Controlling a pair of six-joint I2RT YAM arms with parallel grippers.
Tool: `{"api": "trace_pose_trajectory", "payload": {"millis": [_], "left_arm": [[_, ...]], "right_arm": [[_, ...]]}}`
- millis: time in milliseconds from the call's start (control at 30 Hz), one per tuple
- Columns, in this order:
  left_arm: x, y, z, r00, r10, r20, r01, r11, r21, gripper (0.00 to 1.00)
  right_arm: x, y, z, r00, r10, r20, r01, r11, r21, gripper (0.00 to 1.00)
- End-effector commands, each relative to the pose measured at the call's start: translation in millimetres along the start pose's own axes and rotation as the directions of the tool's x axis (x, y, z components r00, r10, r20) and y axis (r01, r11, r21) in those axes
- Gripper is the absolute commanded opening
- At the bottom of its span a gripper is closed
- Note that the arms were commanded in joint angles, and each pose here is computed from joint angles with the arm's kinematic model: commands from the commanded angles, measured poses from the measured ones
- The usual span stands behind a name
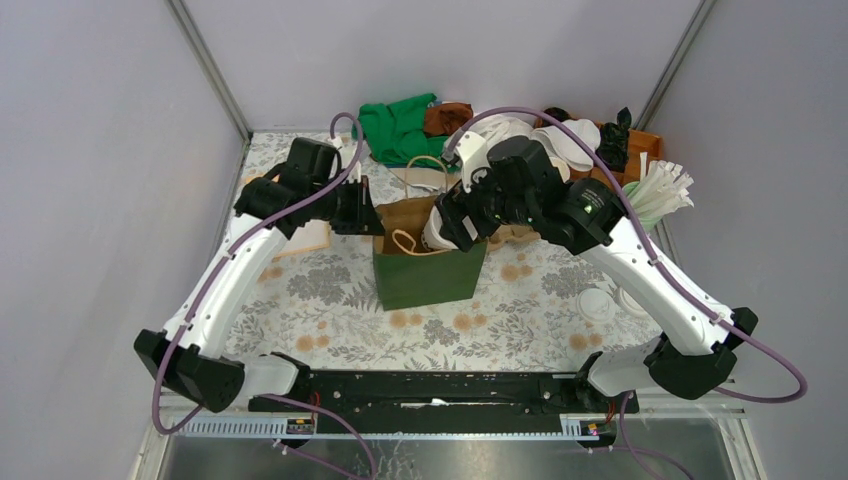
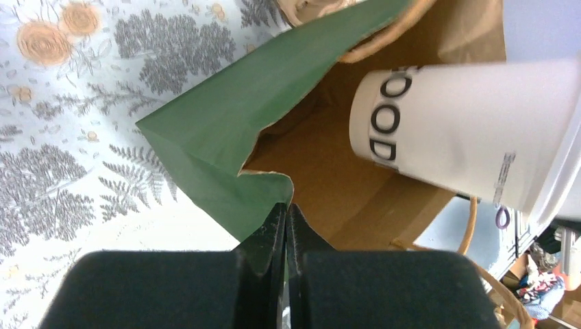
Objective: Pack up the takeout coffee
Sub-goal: Place the coffee cup on the cup tray.
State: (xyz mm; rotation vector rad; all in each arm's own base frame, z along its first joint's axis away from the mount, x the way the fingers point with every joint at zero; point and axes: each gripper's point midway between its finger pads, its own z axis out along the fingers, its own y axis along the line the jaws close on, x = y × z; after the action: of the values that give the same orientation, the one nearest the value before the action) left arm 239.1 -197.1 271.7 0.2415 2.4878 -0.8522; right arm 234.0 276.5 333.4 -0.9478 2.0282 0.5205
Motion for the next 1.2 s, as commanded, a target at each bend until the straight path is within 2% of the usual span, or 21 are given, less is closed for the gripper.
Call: {"api": "trace_pose_trajectory", "payload": {"millis": [0, 267, 433, 600, 767, 867, 1067, 1167], "left_arm": [[-46.1, -6.3, 1.8, 0.986, 0.109, 0.129, -0.111, 0.994, 0.013, 0.03], [-97.0, 2.4, 13.9, 0.969, 0.150, 0.198, -0.160, 0.986, 0.037, 0.06], [-116.5, 0.3, 27.5, 0.970, 0.155, 0.187, -0.170, 0.983, 0.071, 0.10], [-126.8, -8.0, 28.0, 0.972, 0.122, 0.202, -0.145, 0.984, 0.103, 0.29], [-129.7, -15.5, 15.5, 0.965, 0.083, 0.247, -0.113, 0.988, 0.110, 0.43], [-128.5, -17.6, 7.0, 0.964, 0.040, 0.263, -0.070, 0.992, 0.104, 0.50], [-112.7, -12.4, -17.9, 0.944, -0.105, 0.313, 0.092, 0.994, 0.057, 0.55], [-99.0, -19.9, -32.9, 0.927, -0.201, 0.318, 0.181, 0.979, 0.090, 0.59]], "right_arm": [[-2.0, 13.7, -17.6, 1.000, -0.016, 0.021, 0.017, 0.999, -0.050, 0.67], [-6.1, 30.0, -12.2, 1.000, -0.013, 0.006, 0.013, 0.996, -0.094, 0.65], [-13.5, 31.4, -0.4, 1.000, 0.001, 0.008, 0.000, 0.995, -0.096, 0.65], [-8.3, 18.9, 14.0, 0.999, 0.008, -0.045, -0.009, 1.000, -0.022, 0.65], [-2.6, 6.6, 17.5, 0.998, 0.006, -0.070, -0.002, 0.999, 0.046, 0.65], [1.0, 4.3, 20.1, 0.997, 0.001, -0.079, 0.003, 0.998, 0.058, 0.64], [7.0, 4.0, 28.2, 0.994, 0.004, -0.106, 0.003, 0.998, 0.060, 0.64], [9.5, 4.6, 32.8, 0.993, 0.006, -0.116, 0.001, 0.998, 0.057, 0.64]]}}
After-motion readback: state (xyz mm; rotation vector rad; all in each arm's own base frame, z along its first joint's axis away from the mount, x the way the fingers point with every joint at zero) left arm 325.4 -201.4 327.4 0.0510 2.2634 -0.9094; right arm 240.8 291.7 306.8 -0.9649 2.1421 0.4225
